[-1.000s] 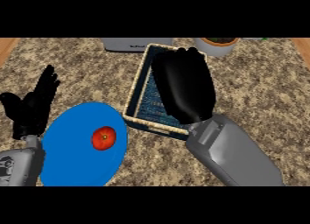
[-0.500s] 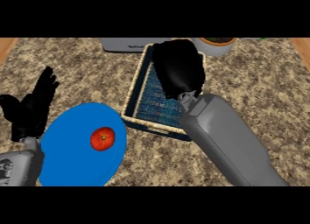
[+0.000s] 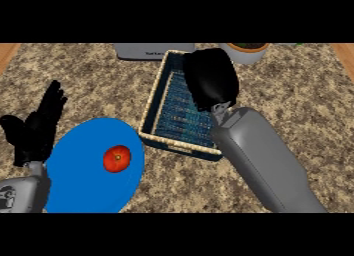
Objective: Pick the bell pepper from the placemat and place it in the basket
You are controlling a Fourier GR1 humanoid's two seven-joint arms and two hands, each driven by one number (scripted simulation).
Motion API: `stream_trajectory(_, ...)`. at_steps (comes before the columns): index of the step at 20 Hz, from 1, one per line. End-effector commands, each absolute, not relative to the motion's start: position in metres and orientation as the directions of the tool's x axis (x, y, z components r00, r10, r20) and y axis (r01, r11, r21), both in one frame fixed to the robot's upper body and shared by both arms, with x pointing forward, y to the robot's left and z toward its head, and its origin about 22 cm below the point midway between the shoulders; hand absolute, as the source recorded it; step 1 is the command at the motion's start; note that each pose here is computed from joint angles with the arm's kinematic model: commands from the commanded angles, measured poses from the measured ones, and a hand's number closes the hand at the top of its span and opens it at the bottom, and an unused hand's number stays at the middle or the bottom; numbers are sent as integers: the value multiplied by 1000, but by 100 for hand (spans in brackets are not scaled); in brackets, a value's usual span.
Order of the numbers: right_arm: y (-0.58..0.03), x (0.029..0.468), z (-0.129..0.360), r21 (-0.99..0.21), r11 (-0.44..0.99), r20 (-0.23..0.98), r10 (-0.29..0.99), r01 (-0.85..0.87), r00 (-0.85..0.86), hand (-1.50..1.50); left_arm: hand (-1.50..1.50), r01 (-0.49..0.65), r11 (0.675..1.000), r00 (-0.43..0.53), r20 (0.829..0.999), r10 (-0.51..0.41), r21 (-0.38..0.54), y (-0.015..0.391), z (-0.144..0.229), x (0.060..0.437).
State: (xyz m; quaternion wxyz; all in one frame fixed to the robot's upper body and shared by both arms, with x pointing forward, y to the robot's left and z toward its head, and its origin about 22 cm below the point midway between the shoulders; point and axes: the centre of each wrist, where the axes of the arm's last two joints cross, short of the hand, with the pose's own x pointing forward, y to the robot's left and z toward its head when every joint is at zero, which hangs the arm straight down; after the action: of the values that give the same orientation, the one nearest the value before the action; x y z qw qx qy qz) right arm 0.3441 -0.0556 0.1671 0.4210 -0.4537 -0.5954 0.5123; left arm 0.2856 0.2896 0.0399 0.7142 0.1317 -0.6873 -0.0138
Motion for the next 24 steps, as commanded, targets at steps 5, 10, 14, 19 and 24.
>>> stream_trajectory(5, -54, 355, 157, -996, -2, -20, 978, 86, -207, 150, 0, -171, 964, 61, 978, -197, 205, 279, 44, 298)
stream_trajectory(10, -66, 359, 133, -996, -39, -53, 979, 78, -195, 150, 0, -155, 969, 47, 981, -187, 192, 279, 57, 285)
stream_trajectory(14, -65, 347, 130, -999, -41, -43, 976, 15, -213, 150, 0, -165, 966, 66, 979, -193, 201, 299, 46, 290)
stream_trajectory(19, -85, 367, 121, -999, -30, -25, 981, -24, -194, 150, 0, -153, 965, 59, 977, -205, 212, 283, 67, 298)
stream_trajectory(24, -92, 363, 116, -997, -12, 1, 983, -74, -183, 150, 0, -163, 968, 67, 981, -180, 189, 295, 35, 289)
